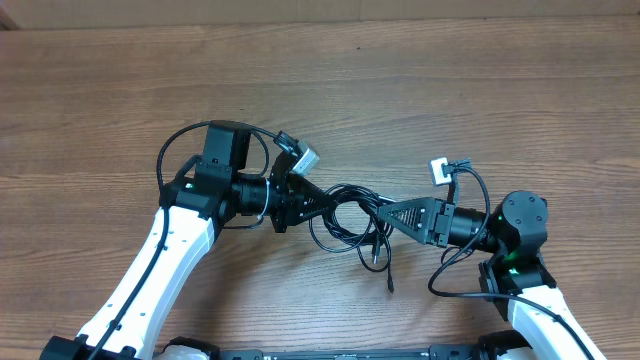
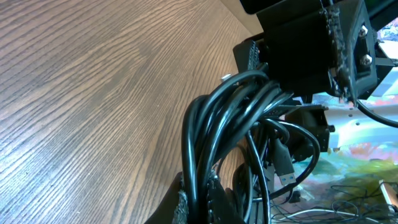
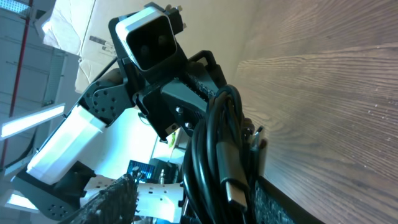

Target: Untangle cables

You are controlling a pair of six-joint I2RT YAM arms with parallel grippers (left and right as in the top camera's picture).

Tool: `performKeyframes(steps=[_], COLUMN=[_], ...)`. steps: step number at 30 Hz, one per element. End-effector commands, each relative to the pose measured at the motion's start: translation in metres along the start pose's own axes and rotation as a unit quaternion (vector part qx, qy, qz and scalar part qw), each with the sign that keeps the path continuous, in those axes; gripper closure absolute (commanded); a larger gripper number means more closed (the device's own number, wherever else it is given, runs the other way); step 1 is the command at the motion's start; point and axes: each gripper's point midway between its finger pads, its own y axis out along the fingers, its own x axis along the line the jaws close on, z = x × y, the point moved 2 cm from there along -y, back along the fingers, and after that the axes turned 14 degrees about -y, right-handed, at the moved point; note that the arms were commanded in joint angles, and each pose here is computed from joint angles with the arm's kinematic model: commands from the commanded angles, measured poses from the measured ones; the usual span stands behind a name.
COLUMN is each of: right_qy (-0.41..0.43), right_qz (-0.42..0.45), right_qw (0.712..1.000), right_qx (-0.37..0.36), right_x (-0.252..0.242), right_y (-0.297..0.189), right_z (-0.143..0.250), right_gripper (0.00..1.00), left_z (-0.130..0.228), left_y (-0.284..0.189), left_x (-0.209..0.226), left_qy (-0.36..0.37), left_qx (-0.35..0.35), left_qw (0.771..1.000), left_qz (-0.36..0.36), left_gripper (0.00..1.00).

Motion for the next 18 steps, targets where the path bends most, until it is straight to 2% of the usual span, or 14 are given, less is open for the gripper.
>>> performKeyframes(steps=[1,6,8,9,11,15,18], right_qy=[-0.022,0.007,0.023,0.029,0.038,0.045,0.042], right_qz=[0.006,0.02,0.031,0.037,0.047,0.065,0.084], right_qw=[1.0,1.0,0.999,0.999,0.998,0.997,0.995], right_qx=[-0.006,0.012,0.018,0.017,0.014,0.005,-0.01], right_x=[0.0,-0.014,-0.025,-0.03,-0.037,-0.046,-0.05], right_y=[0.01,0.027,0.032,0.033,0.034,0.035,0.04], right_z=[-0.002,0.01,0.015,0.016,0.016,0.015,0.014], right_gripper=[0.47,0.73,0.89,0.93,0.96,0.96,0.96], left_z=[-0.007,-0.008,-0.008,-0.008,-0.008,-0.013,-0.029], left_y=[-0.003,-0.003,-0.003,-0.003,-0.003,-0.004,-0.004], left_x=[-0.013,-0.013,-0.013,-0.013,-0.013,-0.014,-0.016], left_qy=[0.026,0.028,0.027,0.028,0.029,0.033,-0.016], left_qx=[-0.009,-0.009,-0.009,-0.009,-0.01,-0.017,-0.041], left_qw=[0.999,0.999,0.999,0.999,0.999,0.999,0.999], left_qz=[0.02,0.02,0.02,0.02,0.02,0.02,0.023], left_gripper=[0.96,0.96,0.96,0.96,0.96,0.96,0.96])
